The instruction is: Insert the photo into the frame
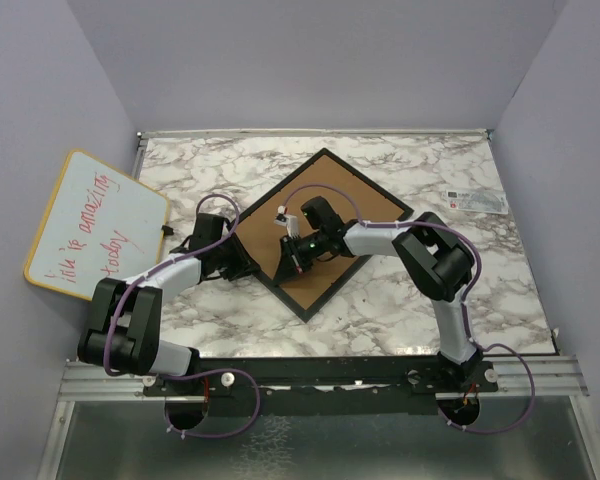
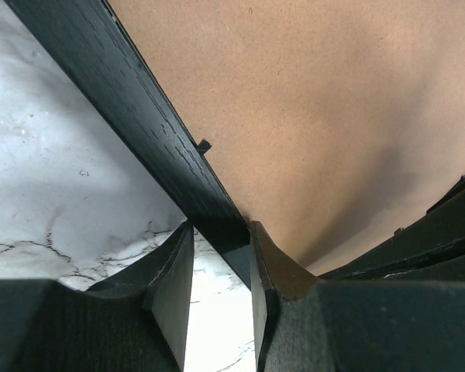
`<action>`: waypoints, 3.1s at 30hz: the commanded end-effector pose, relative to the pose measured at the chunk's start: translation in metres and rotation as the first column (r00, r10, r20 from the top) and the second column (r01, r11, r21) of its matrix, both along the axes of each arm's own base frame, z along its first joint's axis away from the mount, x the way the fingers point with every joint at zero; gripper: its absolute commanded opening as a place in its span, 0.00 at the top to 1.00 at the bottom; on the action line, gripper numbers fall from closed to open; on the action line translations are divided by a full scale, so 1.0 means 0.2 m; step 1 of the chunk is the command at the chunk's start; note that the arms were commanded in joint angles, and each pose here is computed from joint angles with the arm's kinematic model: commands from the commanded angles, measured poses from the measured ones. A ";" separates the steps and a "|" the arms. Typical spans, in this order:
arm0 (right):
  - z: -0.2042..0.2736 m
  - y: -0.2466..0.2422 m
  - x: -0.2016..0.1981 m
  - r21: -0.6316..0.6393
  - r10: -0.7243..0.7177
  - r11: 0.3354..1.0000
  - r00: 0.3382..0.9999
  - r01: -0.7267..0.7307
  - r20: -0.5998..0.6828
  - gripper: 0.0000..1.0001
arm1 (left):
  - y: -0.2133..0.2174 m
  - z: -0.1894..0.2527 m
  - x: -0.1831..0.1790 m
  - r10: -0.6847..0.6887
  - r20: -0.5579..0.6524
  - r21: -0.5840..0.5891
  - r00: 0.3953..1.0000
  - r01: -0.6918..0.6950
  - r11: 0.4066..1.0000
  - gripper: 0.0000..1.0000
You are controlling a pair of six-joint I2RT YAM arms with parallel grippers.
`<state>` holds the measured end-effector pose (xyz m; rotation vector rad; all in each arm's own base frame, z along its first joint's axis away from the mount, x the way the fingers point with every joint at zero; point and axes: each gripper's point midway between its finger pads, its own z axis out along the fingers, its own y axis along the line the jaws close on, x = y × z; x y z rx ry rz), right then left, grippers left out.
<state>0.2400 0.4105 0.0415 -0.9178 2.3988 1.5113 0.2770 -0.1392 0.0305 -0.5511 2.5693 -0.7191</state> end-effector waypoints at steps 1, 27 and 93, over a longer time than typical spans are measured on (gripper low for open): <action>-0.21 -0.17 -0.05 -0.159 -0.037 0.987 0.998 0.029 -0.050 0.99 | 0.17 -0.19 -0.09 0.032 -0.092 0.196 0.995 -0.013 0.981 0.78; 0.20 0.00 -0.03 0.056 0.035 0.998 0.999 -0.036 0.011 0.98 | 0.17 -0.19 -0.09 0.020 -0.094 0.197 0.995 -0.001 0.980 0.79; -0.60 -0.53 0.18 -0.575 -0.366 0.774 0.928 0.265 -0.065 0.99 | 0.18 -0.22 -0.09 0.035 -0.114 0.215 0.993 -0.010 0.977 0.81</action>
